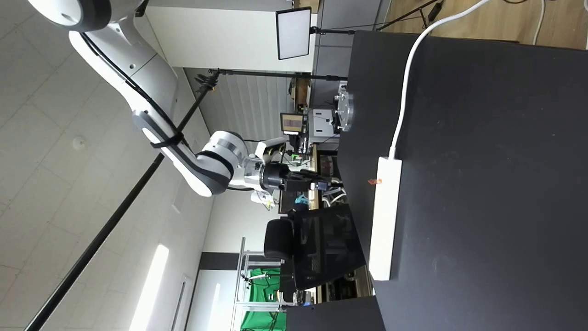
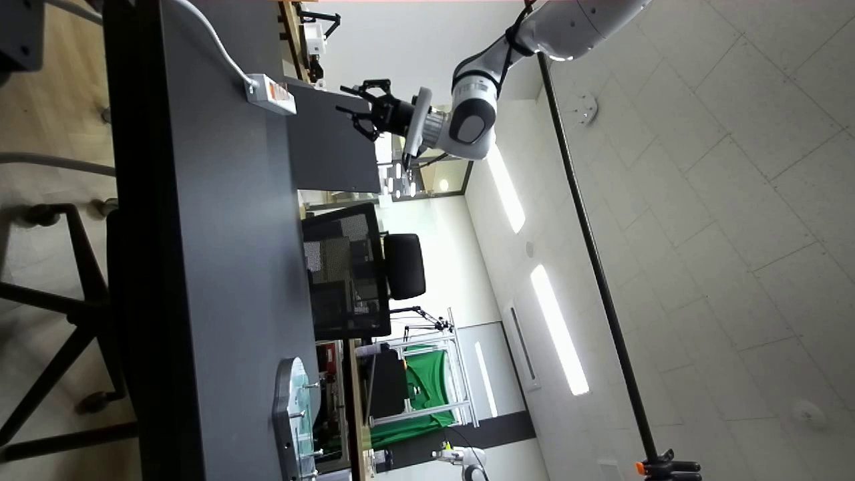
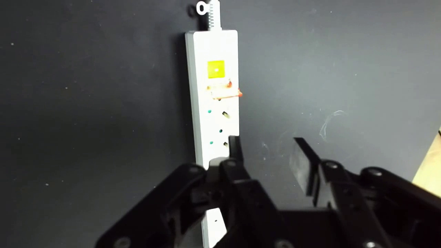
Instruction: Turn on the adapter
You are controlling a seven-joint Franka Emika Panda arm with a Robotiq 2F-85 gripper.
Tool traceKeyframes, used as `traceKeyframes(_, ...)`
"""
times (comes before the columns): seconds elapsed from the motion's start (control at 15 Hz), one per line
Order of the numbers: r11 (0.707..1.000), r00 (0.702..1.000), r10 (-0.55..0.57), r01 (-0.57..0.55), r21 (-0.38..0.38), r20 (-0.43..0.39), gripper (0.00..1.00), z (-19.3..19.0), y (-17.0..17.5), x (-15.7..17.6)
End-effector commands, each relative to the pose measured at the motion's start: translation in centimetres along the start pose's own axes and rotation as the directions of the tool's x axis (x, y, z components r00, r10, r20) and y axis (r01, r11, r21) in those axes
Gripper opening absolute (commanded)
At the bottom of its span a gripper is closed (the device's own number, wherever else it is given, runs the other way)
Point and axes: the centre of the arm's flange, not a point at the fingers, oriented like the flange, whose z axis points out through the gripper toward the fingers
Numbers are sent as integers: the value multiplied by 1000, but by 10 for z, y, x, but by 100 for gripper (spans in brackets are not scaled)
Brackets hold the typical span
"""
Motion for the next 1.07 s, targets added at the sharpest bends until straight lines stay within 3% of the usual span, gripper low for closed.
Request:
traceKeyframes(0.0, 991, 998, 40, -35, -127, 39, 73, -2, -15, -12)
traceKeyframes(0.27, 942, 997, 62, -44, -333, 45, 98, -1, -24, -16)
traceKeyframes(0.47, 909, 994, 85, -53, -414, 61, 100, 0, -32, -16)
traceKeyframes(0.6, 898, 991, 101, -52, -436, 90, 100, 1, -37, -18)
traceKeyframes(0.67, 917, 995, 55, -19, -398, 80, 100, 5, -22, -5)
traceKeyframes(1.0, 911, 994, 69, -26, -412, 90, 100, 7, -26, -9)
